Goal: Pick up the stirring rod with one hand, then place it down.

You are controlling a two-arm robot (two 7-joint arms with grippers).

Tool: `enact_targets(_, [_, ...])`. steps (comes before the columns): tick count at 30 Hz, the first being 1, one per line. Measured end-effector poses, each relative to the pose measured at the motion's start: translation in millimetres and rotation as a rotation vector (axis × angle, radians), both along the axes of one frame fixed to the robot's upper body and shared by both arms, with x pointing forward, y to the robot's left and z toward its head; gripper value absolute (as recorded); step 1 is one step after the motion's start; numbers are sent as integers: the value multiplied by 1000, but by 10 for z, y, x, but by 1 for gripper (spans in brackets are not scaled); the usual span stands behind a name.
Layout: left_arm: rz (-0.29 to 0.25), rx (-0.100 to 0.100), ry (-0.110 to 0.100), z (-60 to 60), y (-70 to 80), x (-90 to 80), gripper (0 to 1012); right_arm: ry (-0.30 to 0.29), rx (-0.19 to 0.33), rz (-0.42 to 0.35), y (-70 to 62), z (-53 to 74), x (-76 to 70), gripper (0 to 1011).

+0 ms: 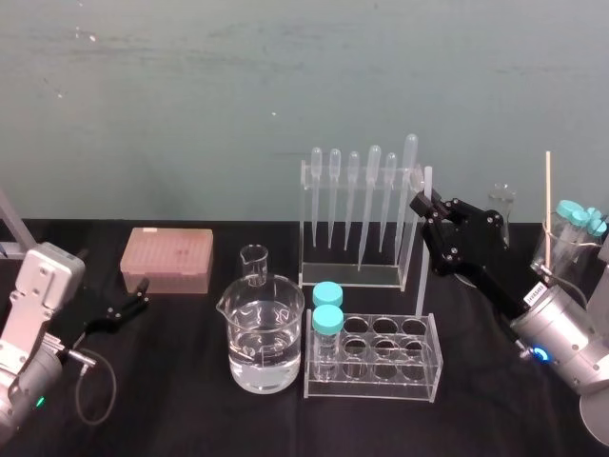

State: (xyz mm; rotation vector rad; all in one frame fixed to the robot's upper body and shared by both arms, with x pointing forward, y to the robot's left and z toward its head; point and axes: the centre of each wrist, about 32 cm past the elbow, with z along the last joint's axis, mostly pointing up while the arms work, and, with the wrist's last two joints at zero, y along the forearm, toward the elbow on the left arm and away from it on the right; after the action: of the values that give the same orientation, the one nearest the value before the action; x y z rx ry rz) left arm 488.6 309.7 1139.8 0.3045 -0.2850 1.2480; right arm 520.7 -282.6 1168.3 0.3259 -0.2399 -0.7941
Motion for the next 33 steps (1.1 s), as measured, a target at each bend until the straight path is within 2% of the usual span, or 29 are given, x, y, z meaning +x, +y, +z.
enact_targets(33, [0, 0, 0, 0, 0, 0, 1000, -11, 4, 7, 7, 10, 8, 68])
